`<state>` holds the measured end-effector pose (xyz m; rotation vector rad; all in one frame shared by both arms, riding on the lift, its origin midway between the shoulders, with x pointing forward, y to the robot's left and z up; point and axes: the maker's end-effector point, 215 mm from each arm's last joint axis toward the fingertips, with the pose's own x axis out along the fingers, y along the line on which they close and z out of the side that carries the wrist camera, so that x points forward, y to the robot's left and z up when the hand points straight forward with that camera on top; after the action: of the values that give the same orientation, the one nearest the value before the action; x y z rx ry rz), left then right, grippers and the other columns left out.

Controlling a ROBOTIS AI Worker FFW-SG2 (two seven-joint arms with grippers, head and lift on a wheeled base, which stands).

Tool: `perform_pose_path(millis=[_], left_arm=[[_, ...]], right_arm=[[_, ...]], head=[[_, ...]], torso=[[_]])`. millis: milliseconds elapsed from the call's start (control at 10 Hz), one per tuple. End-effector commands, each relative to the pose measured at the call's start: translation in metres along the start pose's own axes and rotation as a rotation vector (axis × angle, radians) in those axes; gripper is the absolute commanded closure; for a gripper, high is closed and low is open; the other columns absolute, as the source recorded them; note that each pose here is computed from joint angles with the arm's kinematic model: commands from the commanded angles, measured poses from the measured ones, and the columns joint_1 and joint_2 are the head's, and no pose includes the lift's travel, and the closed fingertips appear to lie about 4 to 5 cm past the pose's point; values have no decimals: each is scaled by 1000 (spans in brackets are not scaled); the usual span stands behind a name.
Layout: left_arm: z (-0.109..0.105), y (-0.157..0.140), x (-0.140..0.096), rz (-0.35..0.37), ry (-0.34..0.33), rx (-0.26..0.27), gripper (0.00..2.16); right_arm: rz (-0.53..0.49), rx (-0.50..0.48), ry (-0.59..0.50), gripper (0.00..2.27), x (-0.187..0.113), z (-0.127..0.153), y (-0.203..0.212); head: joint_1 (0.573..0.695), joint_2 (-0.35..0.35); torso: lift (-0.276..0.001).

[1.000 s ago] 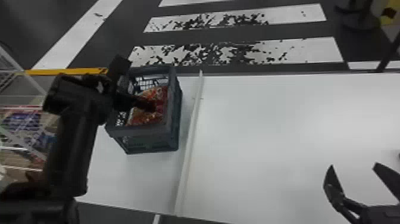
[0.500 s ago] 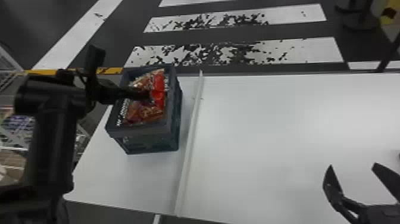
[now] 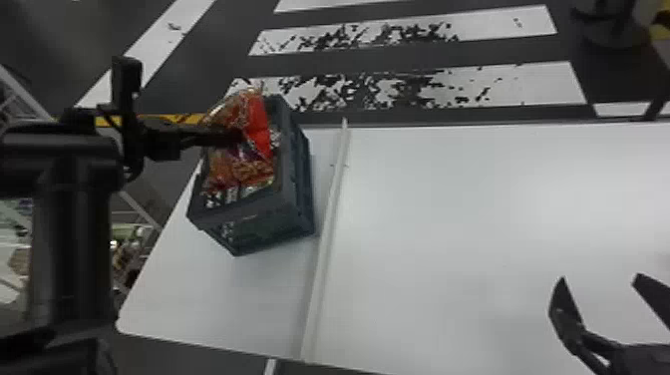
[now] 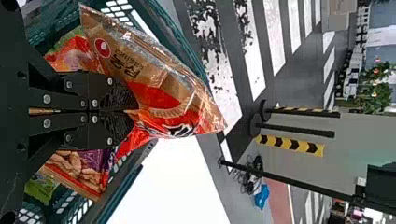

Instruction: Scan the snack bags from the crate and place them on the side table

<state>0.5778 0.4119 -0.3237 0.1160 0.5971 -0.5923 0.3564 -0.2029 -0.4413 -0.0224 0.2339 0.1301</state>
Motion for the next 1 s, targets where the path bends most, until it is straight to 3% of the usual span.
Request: perform_pose_path(millis=[0, 500, 800, 900], left_arm=[[0, 2, -3, 9, 7, 6, 2135], [-6, 17, -26, 26, 60, 34, 2135], [10, 17, -39, 61, -12, -4, 2135], [19, 3, -37, 32, -37, -48, 2135]], right_arm=[[1, 1, 3, 73, 1, -1, 0], [0, 18, 12, 73, 3, -5, -1], [1, 22, 12, 73, 4, -6, 0], [1, 22, 13, 73, 4, -6, 0]], head=[[695, 245], [695, 261], [695, 284], [695, 286]], torso=[[-94], [-94], [-94], [-94]])
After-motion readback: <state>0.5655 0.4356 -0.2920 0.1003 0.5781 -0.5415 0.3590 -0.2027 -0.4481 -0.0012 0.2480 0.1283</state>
